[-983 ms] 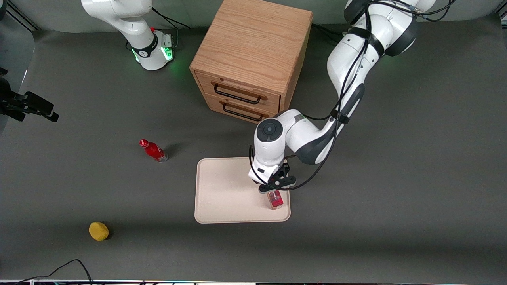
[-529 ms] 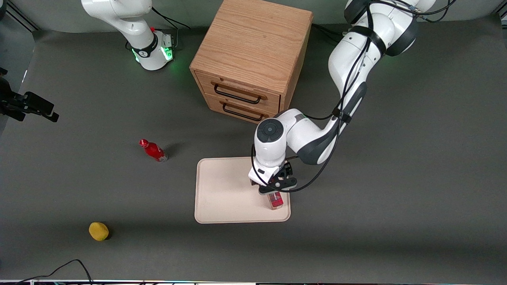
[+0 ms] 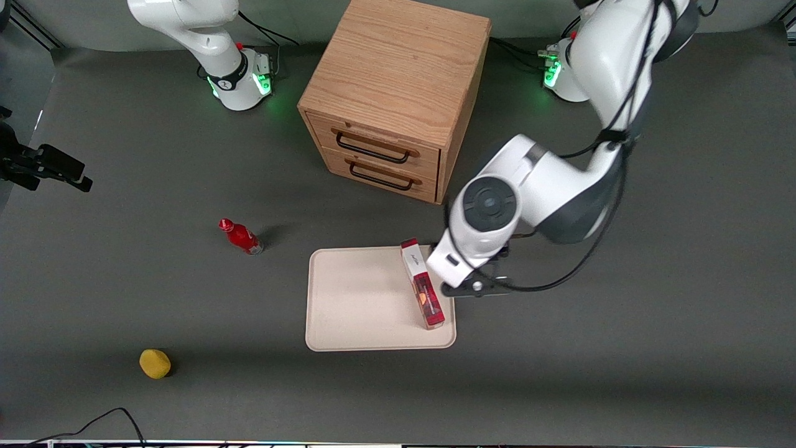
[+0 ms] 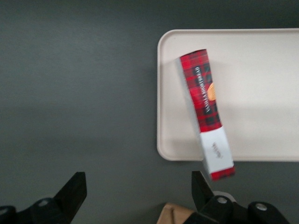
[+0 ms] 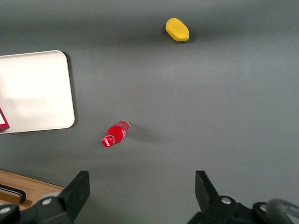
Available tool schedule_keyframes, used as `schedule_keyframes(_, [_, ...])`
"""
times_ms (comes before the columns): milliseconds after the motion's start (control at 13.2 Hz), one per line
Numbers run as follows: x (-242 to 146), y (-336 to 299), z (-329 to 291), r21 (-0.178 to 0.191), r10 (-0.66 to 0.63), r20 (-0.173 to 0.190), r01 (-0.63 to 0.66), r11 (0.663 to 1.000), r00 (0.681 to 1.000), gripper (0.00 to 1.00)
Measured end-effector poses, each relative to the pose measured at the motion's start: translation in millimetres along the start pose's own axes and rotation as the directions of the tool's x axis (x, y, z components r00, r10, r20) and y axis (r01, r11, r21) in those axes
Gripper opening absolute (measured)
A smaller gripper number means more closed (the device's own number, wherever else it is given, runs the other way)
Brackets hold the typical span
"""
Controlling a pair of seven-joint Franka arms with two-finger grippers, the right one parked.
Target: Place red cookie box on tray
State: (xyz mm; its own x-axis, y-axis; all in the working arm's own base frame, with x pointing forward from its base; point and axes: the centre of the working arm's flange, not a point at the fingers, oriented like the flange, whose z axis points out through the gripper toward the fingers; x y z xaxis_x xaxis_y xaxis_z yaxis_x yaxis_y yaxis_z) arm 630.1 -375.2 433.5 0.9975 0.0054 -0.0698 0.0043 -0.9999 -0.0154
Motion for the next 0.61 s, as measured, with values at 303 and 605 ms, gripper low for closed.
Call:
schedule_keyframes(303, [-14.6,-91.6,-35.3,0.026,0.106,0.043,-0.107,0.994,0.993,1.00])
schedule_keyframes(605, [-35.3,-195.8,-50.4,0.057,0.146,0.083,-0.151,0.987,0.986,1.00])
